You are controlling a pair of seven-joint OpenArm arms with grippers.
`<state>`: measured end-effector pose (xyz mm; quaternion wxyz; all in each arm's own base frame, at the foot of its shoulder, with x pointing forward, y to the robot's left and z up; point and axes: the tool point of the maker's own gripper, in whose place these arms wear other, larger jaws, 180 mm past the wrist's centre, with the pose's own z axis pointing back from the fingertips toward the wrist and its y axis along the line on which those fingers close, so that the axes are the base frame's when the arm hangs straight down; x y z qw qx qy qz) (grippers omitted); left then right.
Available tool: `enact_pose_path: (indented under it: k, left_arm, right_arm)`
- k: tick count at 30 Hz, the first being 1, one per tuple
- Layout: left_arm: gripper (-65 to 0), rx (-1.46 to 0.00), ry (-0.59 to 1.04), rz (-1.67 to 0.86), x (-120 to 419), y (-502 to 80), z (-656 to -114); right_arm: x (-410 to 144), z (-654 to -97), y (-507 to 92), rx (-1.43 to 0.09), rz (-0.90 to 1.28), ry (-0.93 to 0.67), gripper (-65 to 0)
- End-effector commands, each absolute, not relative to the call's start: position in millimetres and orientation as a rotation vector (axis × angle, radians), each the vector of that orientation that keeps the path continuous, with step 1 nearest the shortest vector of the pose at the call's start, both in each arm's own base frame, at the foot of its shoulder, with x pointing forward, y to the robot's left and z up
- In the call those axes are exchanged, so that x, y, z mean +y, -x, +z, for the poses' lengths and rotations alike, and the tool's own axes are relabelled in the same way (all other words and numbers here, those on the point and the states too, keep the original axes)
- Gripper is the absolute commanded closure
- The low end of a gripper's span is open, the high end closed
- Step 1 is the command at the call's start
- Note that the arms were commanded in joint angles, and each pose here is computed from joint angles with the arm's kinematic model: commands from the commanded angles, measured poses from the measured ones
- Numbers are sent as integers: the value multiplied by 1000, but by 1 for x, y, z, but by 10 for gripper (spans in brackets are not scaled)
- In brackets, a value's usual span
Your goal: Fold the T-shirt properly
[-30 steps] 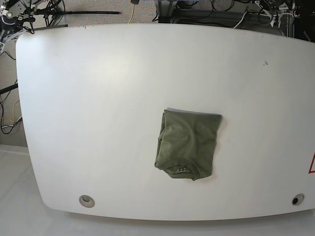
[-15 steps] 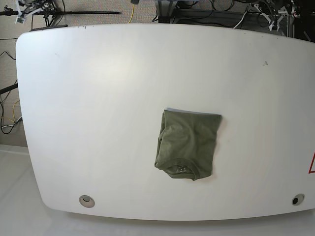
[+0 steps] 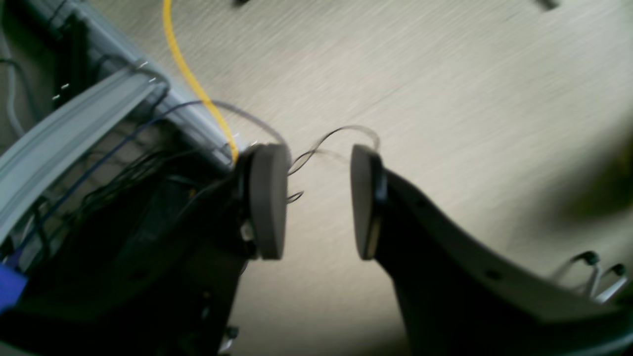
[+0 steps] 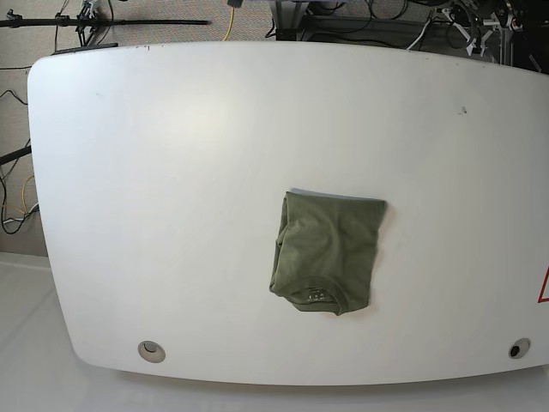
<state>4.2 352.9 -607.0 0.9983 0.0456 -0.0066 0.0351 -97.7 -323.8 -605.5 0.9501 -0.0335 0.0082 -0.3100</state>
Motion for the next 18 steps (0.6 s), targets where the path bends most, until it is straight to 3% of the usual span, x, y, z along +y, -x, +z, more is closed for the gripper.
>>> enact_pose_path:
  k: [1, 18]
  left_arm:
    - [0, -17, -115, 66, 365, -5, -602]
    - [0, -5, 9, -167, 283, -8, -630]
  right_arm:
    - [-324, -608, 92, 7, -599, 58, -209]
    - [-185, -644, 62, 118, -229, -181, -209]
